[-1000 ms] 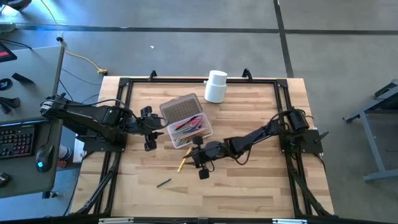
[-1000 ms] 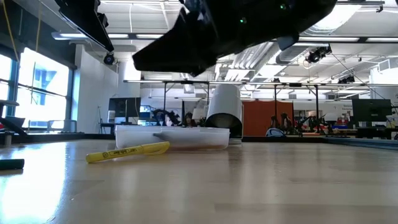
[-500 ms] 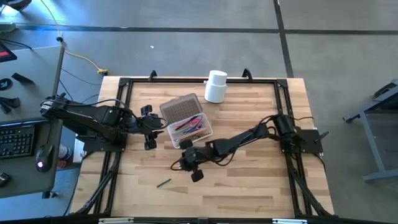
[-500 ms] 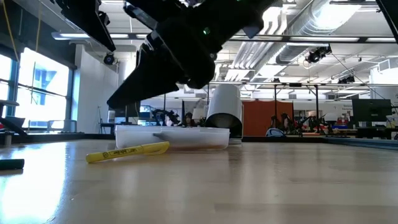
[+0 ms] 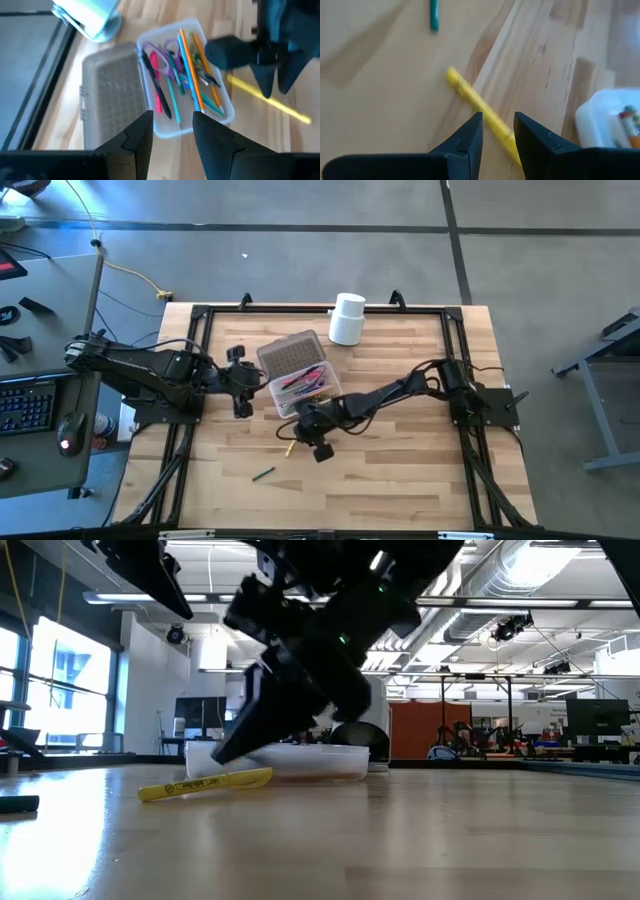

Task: Pick & place school supplies into a supply box
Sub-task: Put the yellow pen into the black supply box

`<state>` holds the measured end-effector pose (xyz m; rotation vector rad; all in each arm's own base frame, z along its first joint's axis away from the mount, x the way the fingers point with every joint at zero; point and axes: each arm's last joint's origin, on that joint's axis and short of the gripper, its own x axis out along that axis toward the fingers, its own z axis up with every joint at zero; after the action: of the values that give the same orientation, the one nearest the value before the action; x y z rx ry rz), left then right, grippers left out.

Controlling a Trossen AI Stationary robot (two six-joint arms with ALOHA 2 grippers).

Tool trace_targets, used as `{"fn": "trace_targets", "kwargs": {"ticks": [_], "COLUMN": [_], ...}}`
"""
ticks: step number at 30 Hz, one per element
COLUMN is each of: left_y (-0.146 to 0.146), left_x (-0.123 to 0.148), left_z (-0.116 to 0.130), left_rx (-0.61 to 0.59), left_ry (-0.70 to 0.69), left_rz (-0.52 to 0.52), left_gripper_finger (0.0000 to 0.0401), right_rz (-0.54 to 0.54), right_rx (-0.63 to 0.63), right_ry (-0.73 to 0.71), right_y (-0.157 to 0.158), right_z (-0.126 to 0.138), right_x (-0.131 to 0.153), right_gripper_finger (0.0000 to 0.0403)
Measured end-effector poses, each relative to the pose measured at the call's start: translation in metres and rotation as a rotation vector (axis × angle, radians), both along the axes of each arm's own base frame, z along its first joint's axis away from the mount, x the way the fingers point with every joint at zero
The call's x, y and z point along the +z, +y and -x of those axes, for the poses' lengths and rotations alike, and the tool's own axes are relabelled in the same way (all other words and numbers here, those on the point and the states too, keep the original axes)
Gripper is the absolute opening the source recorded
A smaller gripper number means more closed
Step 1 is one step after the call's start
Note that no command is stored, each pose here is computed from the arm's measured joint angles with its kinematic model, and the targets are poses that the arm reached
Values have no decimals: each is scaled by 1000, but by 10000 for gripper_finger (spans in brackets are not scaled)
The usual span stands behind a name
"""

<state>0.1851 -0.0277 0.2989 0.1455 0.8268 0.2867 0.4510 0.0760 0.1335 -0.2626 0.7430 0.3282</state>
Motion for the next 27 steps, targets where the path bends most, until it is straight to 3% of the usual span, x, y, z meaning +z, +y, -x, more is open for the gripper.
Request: {"fn": "trace_targets", "kwargs": {"ticks": [7,21,27], "left_y": [0,0,1], "left_x": [6,7,8], "left_z": [-7,-7,-7], "left_rx": [23,4,35], "left_ry": [-100,-99,-99], "left_rz": [-11,-57,-93], "left_gripper_finger": [172,172,172], "right_rz": [106,35,-20], "right_rx": [66,72,116], "right_ry": [-4,11,46], "right_y": [-4,-33,-34], "right_z": [4,1,-2], "right_x": [-7,-9,-35], "right_gripper_finger": [95,94,94]}}
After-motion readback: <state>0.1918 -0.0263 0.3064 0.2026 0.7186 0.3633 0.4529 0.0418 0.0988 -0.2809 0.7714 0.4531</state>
